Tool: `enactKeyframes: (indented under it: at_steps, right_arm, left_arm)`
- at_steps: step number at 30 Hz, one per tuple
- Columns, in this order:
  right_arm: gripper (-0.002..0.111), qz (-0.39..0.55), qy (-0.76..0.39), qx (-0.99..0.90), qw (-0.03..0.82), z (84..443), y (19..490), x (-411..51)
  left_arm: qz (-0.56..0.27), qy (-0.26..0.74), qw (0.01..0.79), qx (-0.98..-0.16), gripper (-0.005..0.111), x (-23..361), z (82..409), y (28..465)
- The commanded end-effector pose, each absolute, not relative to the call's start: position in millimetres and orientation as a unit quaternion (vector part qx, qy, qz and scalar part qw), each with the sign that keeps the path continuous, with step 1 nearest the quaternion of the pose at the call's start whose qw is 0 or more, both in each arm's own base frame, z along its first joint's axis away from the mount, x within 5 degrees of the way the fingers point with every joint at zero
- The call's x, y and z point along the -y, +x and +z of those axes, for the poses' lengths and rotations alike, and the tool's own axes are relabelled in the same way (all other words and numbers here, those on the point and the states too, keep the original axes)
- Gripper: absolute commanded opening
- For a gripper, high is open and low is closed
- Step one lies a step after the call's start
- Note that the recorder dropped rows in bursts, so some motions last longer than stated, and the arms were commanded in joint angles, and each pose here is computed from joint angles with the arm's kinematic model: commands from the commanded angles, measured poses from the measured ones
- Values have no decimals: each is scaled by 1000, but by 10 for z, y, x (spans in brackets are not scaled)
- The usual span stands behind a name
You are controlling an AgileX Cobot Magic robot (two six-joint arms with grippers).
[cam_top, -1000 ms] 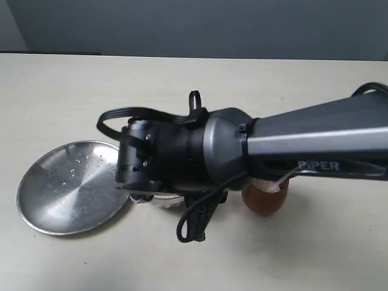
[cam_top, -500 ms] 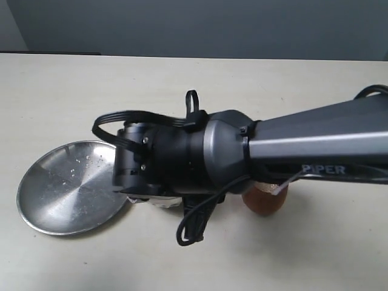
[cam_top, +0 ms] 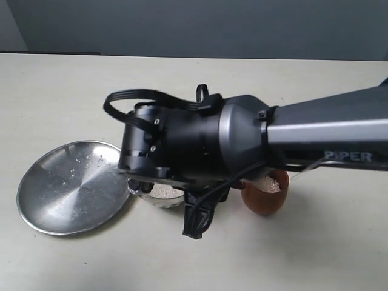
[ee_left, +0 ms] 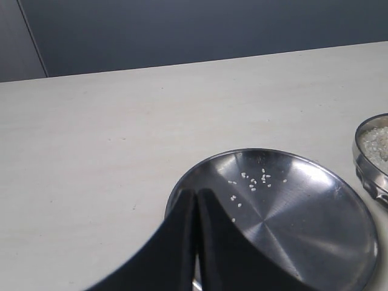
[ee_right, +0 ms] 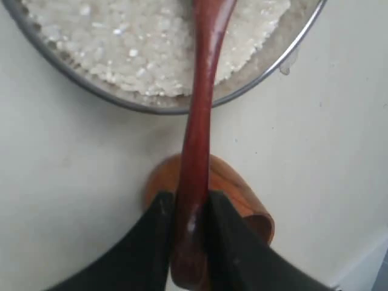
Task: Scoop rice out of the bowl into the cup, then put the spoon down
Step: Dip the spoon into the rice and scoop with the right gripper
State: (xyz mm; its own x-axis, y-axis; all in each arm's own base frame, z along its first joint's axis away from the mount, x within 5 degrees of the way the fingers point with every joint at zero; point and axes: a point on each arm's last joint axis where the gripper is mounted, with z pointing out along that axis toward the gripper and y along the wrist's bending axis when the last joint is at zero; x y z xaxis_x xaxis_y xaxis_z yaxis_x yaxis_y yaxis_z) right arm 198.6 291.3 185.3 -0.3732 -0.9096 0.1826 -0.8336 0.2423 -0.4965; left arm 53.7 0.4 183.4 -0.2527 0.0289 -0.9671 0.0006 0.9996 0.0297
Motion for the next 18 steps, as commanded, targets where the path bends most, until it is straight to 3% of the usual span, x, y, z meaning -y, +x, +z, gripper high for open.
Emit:
enactKeyframes:
  at_steps: [1, 18]
  right_arm:
    - [-1, -244, -531, -808, 74, 1972, 2058, -2812]
    - [-1, -202, -508, -836, 46, 2002, 2105, -2720]
  left_arm:
    - [8, 6, 614, -789, 0, -3, 1830, 537]
    - [8, 6, 614, -789, 0, -3, 1830, 537]
